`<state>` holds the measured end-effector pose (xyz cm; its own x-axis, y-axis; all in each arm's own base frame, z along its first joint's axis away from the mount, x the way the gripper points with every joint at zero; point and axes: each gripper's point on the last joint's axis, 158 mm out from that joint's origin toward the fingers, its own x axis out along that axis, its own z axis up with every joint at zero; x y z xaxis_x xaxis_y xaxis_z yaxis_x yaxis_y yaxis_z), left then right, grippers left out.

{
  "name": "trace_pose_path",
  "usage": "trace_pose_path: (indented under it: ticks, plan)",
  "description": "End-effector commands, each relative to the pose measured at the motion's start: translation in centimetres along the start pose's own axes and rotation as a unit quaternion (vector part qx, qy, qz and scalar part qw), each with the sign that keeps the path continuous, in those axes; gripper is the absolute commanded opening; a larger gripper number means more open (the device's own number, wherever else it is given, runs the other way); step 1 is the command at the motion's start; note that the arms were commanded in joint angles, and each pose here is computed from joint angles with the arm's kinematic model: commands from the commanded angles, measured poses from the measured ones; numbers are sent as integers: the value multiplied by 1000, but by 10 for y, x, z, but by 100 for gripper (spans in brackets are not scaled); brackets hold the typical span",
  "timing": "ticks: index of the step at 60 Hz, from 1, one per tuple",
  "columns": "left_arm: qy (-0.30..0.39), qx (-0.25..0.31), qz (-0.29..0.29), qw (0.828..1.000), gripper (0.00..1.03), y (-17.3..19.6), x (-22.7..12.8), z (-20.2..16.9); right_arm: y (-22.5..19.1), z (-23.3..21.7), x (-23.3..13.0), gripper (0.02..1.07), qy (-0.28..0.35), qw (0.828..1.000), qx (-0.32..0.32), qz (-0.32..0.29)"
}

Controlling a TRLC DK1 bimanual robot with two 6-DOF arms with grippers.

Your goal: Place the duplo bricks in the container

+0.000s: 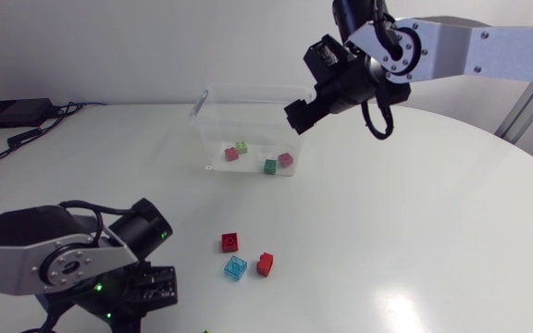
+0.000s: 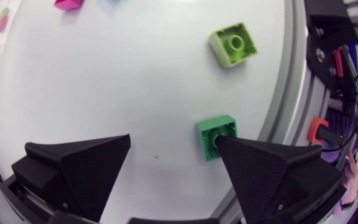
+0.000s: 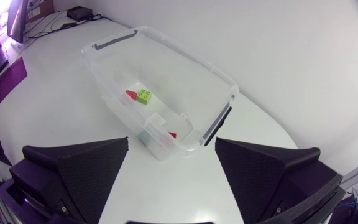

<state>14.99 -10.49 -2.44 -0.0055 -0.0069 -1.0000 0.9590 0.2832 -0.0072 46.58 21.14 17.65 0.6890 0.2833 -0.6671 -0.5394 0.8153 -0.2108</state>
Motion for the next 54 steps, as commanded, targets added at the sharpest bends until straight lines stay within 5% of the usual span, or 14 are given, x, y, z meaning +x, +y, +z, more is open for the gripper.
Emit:
trace_pose_path:
  ticks: [1, 16, 31, 54]
  plan:
    - [13, -20, 67, 997, 97, 41, 7, -7, 2, -7, -3, 103, 2, 1000, -1, 2]
    - [-26, -33, 105, 994, 98, 58, -26, 1, 5, -11, -7, 103, 4, 1000, -3, 4]
    - [-57, -59, 75, 994, 98, 45, -49, 11, 8, -17, -4, 103, 9, 1000, -6, 7]
    - [-3, -84, -30, 996, 97, 11, -3, -3, 15, -23, -2, 103, 12, 1000, -9, 11]
